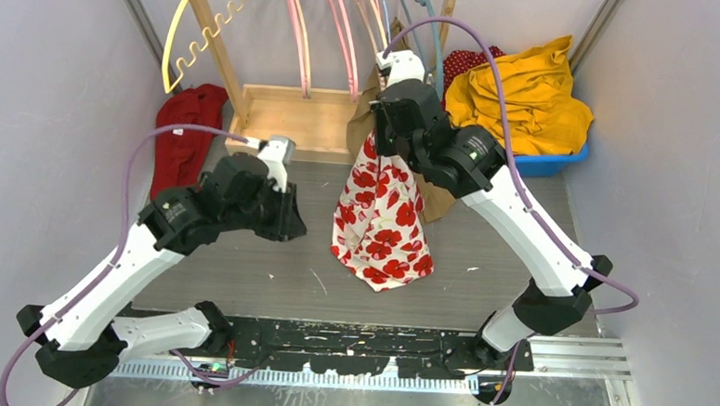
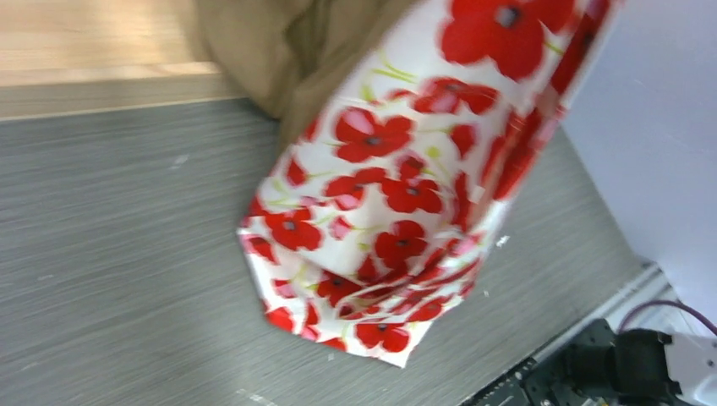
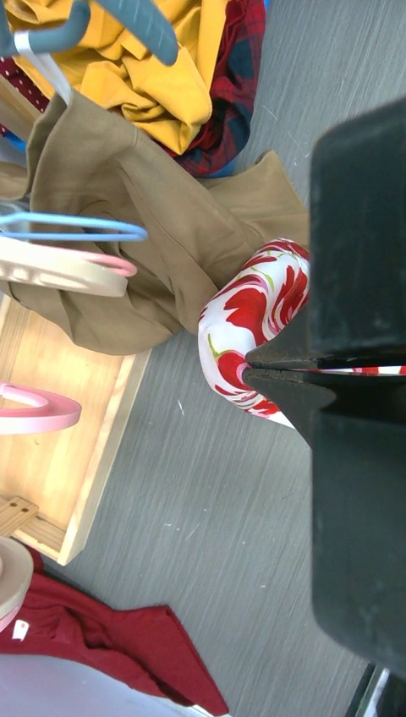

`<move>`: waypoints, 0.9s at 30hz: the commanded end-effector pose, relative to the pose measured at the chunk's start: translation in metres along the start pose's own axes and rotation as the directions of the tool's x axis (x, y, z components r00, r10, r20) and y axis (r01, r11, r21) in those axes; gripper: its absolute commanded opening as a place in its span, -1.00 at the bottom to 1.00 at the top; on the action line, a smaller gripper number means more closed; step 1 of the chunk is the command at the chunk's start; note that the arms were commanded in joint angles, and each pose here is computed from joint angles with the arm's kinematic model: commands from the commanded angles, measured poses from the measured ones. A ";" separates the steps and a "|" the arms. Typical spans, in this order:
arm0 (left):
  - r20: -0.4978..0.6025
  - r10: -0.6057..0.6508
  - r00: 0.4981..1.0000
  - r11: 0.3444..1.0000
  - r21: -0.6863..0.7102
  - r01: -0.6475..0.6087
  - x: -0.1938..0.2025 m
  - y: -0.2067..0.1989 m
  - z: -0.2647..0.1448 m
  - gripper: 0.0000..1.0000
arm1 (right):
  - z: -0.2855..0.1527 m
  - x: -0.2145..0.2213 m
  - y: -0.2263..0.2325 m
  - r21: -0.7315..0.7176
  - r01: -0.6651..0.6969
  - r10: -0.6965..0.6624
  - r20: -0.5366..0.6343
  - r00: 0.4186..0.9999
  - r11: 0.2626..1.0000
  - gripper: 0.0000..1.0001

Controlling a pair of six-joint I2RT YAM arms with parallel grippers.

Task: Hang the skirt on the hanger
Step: Flatten out the skirt at the center of the board.

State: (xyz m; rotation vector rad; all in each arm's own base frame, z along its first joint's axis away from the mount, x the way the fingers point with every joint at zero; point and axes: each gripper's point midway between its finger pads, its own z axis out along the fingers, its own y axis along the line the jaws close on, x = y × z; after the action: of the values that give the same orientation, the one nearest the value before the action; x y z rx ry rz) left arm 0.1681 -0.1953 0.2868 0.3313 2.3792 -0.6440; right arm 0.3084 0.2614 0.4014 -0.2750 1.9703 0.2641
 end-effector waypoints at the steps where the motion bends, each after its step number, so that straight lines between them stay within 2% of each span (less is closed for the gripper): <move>1: 0.046 0.078 0.996 0.951 0.298 -0.088 0.016 -0.053 0.015 -0.47 | -0.002 -0.022 0.004 -0.041 -0.047 0.050 0.060 0.997 0.998 -0.97; 2: 0.064 0.092 0.994 0.945 0.308 -0.107 0.021 -0.055 0.019 -0.38 | 0.000 -0.019 0.004 -0.040 -0.045 0.047 0.053 0.997 0.998 -0.97; 5: 0.099 0.140 0.985 0.948 0.275 -0.162 0.036 -0.049 0.039 0.18 | 0.003 -0.017 0.003 -0.043 -0.048 0.050 0.045 0.998 0.998 -0.97; 6: 0.110 0.149 0.983 0.948 0.268 -0.174 0.040 -0.046 0.047 0.22 | 0.003 -0.017 0.004 -0.047 -0.050 0.052 0.044 0.998 0.998 -0.97; 12: 0.211 0.141 0.967 0.959 0.214 -0.186 0.043 -0.030 0.087 0.29 | -0.004 -0.023 0.009 -0.083 -0.058 0.062 0.041 0.997 0.995 -0.97; 22: 0.309 0.196 0.931 0.918 0.275 -0.285 0.050 -0.040 0.142 0.32 | -0.033 -0.034 0.014 -0.176 -0.074 0.083 0.043 0.996 0.982 -0.97; 27: 0.300 0.229 0.926 0.910 0.273 -0.313 0.062 -0.036 0.166 0.31 | -0.043 -0.036 0.017 -0.214 -0.075 0.086 0.042 0.995 0.974 -0.97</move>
State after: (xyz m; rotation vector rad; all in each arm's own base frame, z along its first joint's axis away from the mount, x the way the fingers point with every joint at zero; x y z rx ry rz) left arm 0.1783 -0.2855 0.1254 0.6489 2.0960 -0.8147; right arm 0.2951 0.2749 0.4042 -0.3569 2.0213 0.4142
